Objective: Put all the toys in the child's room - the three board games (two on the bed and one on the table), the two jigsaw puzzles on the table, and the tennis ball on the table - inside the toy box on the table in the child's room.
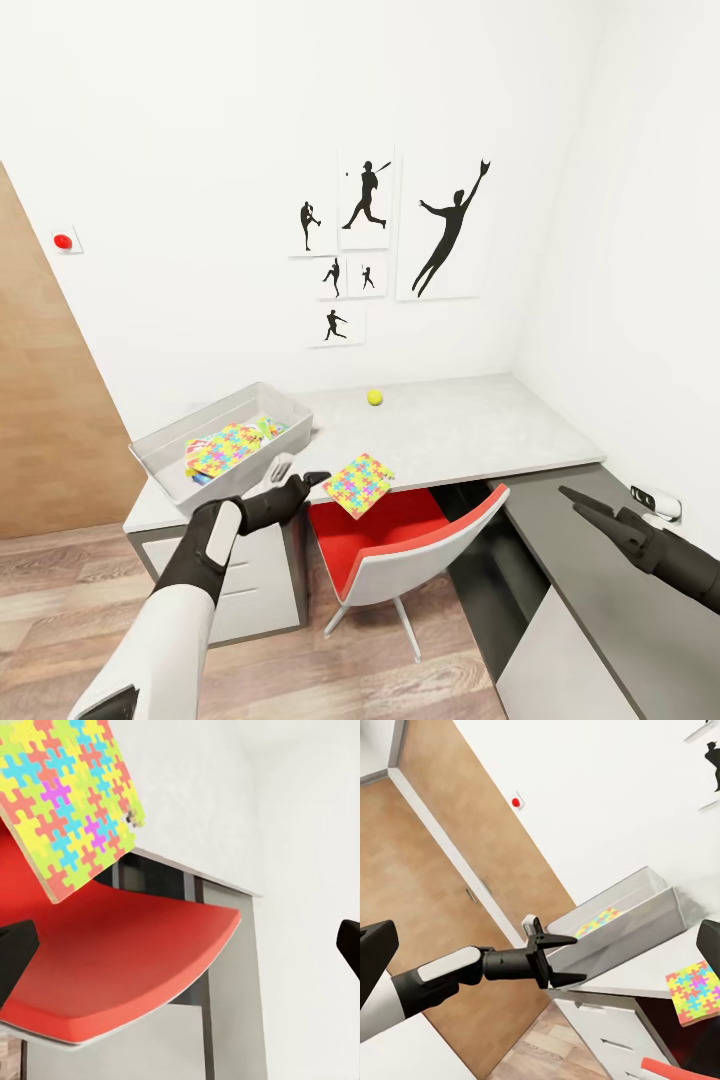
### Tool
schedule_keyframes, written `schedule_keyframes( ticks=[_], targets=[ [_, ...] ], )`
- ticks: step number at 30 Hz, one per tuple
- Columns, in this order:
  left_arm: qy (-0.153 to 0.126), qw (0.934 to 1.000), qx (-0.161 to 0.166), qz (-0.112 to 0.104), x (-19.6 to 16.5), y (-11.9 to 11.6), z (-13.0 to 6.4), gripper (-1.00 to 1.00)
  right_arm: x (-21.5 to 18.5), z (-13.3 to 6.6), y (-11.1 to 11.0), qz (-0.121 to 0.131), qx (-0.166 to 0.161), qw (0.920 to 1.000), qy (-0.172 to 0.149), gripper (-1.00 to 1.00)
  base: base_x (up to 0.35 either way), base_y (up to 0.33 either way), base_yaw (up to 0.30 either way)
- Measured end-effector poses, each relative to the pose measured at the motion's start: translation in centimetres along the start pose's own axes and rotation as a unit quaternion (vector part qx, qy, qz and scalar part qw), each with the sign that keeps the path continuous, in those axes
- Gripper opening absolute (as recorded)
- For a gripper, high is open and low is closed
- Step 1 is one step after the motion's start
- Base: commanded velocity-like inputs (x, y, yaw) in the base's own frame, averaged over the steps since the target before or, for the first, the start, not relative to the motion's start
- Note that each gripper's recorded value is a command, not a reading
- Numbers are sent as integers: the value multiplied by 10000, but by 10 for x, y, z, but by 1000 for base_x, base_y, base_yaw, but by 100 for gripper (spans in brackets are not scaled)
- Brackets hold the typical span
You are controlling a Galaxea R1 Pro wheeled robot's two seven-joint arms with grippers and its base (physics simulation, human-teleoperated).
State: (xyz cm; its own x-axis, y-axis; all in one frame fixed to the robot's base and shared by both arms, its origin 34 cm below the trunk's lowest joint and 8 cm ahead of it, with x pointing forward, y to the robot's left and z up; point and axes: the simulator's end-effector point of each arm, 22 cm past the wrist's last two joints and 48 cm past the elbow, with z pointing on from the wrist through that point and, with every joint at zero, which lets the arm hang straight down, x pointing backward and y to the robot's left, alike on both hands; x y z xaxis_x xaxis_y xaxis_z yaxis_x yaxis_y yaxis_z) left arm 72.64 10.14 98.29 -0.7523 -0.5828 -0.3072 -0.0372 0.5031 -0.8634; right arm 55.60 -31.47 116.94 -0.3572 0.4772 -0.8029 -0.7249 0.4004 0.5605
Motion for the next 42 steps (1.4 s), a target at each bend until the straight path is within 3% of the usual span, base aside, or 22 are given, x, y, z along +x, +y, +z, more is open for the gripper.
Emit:
schedule_keyframes(
  ticks=[6,15,27,35,42],
  targets=[
    [-285,9996,-16,86,-11,3,0,100,0,0,0,-2,1,10000,-2,100,0,0,0],
    [-487,9987,-86,-138,-5,22,7,100,-1,-1,1,-6,-10,10000,-14,100,0,0,0],
    [-848,9929,-807,-187,-2,66,11,100,-1,-1,0,-7,-6,10000,-17,100,0,0,0],
    [-997,9911,-800,-364,-6,67,11,100,-1,-1,0,-6,-2,10000,-16,100,0,0,0],
    [-1181,9891,-795,-383,-14,68,8,100,-1,0,0,-6,1,10000,-8,100,0,0,0]
  ],
)
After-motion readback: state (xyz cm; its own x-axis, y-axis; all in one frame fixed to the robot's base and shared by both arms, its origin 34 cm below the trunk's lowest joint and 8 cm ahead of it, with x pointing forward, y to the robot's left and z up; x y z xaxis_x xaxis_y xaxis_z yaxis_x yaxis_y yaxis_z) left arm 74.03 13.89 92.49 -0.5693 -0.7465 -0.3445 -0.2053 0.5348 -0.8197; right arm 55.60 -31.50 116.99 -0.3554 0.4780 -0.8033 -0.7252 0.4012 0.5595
